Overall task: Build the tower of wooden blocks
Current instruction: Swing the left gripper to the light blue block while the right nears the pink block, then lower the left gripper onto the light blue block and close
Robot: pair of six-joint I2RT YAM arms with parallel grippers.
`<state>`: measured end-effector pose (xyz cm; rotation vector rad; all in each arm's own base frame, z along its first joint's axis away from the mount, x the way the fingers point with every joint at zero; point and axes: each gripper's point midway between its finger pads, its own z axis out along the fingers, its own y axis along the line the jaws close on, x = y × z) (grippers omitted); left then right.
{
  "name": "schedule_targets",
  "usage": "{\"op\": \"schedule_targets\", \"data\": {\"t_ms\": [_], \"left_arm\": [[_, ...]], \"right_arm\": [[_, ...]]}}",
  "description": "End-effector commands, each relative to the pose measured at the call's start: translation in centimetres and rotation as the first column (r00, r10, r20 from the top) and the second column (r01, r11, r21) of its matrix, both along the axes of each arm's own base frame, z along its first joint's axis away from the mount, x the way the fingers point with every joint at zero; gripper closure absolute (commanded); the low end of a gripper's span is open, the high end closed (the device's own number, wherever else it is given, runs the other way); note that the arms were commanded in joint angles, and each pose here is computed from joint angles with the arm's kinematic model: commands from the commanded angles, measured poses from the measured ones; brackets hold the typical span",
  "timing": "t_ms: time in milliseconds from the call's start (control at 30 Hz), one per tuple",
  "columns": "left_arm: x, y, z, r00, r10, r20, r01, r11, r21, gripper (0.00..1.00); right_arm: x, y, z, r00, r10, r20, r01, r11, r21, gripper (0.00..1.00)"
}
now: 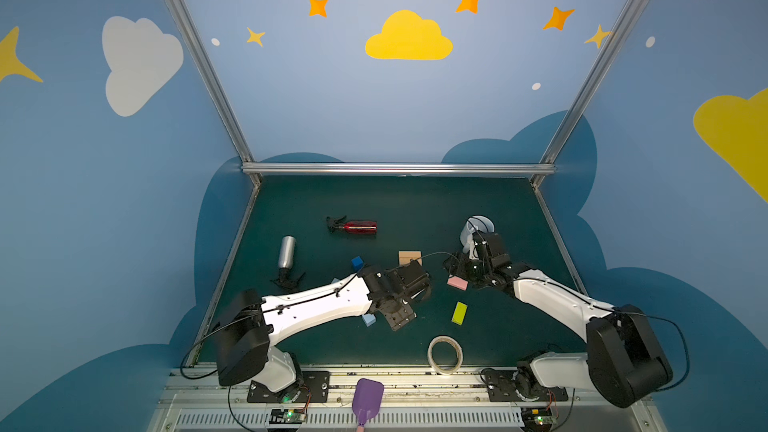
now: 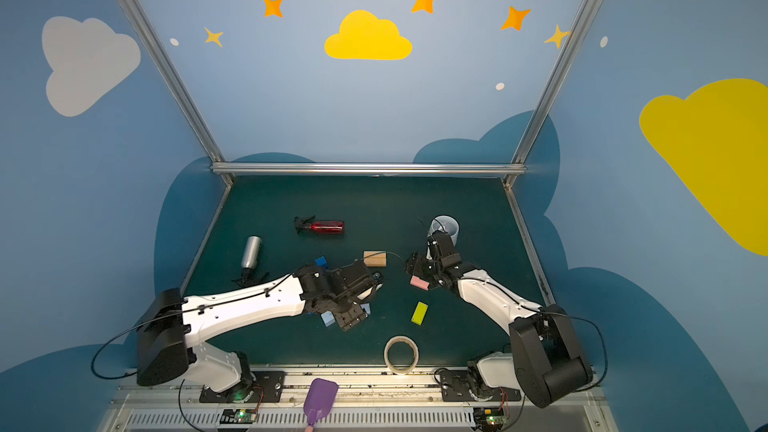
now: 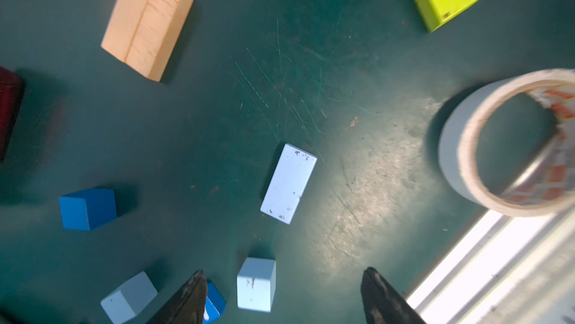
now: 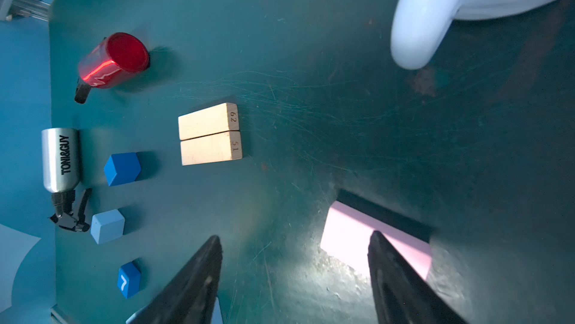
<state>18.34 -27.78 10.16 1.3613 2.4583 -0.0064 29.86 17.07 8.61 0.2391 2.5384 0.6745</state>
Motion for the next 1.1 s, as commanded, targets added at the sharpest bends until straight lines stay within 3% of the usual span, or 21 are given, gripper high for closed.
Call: {"op": "schedule_targets", "data": {"t_ms": [0,400,633,1067], "left_arm": [[0.3,0.1,-1.9,0.999,-0.043,0.012,0.042,0.997,0.064,0.22],[0.4,-1.6,-5.3,0.995,-0.097,-0.025,0.098,0.993,0.069,0.23],[0.6,-1.9,-7.0,0.993,-0.106,-0.049,0.109,0.991,0.075,0.31],[1.0,-1.4,-8.9,0.987,-0.011,-0.159,0.012,1.000,0.006,0.43]], "right_arm": [[-0.2,-0.9,0.4,0.999,-0.033,0.026,0.033,0.999,0.002,0.25],[-0.5,-2.6,0.4,0.996,-0.076,0.039,0.075,0.997,0.006,0.23],[-0.5,-3.1,0.5,0.995,-0.091,0.042,0.091,0.996,0.020,0.23],[-0.4,-3.2,-0.1,0.995,-0.099,0.029,0.098,0.995,0.027,0.23]]}}
